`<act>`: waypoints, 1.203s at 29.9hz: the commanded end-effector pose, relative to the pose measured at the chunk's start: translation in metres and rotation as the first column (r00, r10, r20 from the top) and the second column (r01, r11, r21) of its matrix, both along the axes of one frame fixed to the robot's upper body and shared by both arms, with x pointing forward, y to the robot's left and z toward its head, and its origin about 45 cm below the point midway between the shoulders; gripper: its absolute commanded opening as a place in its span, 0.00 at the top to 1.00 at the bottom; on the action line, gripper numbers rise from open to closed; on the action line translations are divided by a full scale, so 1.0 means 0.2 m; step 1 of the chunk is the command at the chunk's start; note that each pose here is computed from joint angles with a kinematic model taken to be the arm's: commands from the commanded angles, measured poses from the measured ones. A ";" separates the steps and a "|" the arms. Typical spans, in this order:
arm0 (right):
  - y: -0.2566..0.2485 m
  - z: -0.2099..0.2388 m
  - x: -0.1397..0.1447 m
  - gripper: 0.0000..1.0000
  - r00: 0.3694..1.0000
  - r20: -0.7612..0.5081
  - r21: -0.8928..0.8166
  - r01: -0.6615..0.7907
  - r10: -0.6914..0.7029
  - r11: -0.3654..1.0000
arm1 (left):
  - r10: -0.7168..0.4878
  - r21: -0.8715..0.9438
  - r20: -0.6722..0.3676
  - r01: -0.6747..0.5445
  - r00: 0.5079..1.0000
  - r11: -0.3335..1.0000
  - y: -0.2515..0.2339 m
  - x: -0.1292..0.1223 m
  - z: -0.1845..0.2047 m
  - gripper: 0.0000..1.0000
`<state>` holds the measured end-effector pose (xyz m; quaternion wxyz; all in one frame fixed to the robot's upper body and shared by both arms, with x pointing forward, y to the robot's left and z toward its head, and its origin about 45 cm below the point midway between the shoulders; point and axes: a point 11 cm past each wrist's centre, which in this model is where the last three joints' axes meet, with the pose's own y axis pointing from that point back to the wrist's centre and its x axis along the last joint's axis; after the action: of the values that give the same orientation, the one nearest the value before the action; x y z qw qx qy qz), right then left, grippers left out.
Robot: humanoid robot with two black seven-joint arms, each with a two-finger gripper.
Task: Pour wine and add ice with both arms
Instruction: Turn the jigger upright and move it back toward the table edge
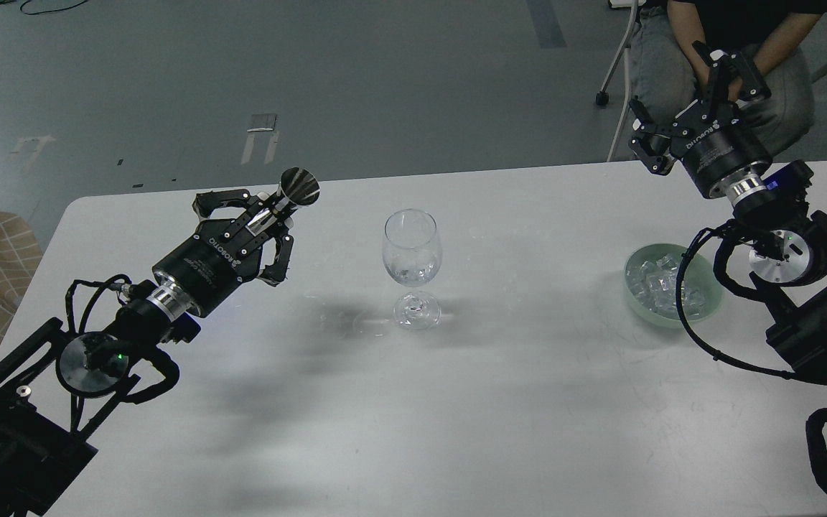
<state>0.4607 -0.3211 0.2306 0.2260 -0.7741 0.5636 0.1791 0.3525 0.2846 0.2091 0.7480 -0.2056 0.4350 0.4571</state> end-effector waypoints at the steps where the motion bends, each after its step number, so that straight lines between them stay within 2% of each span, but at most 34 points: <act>1: 0.01 0.00 0.00 0.00 1.000 -0.003 0.000 -0.003 0.003 1.000 | 0.093 -0.050 -0.059 -0.096 0.994 0.994 0.11 -0.02 -0.04 1.00; 7: 0.01 -0.01 0.00 0.00 1.000 -0.005 -0.002 -0.005 0.005 1.000 | 0.225 -0.131 -0.136 -0.242 0.965 0.961 0.27 -0.10 -0.11 1.00; 13: 0.01 -0.03 -0.01 0.00 1.000 -0.013 -0.002 -0.005 0.005 1.000 | 0.316 -0.227 -0.156 -0.345 0.936 0.911 0.35 -0.16 -0.15 1.00; 22: 0.01 -0.03 -0.01 0.00 1.000 -0.017 -0.004 -0.006 0.006 1.000 | 0.380 -0.322 -0.198 -0.426 0.903 0.845 0.33 -0.15 -0.21 1.00; 31: 0.01 -0.05 -0.02 0.00 1.000 -0.024 -0.001 -0.004 0.004 1.000 | 0.453 -0.330 -0.258 -0.519 0.853 0.789 0.40 -0.17 -0.35 1.00; 36: 0.01 -0.05 -0.02 0.00 1.000 -0.024 -0.001 -0.004 0.004 1.000 | 0.472 -0.333 -0.254 -0.534 0.844 0.777 0.41 -0.17 -0.38 1.00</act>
<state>0.4563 -0.3195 0.2199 0.2180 -0.7732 0.5648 0.1887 0.3185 0.3657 0.1364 0.5110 -0.4174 0.5040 0.5573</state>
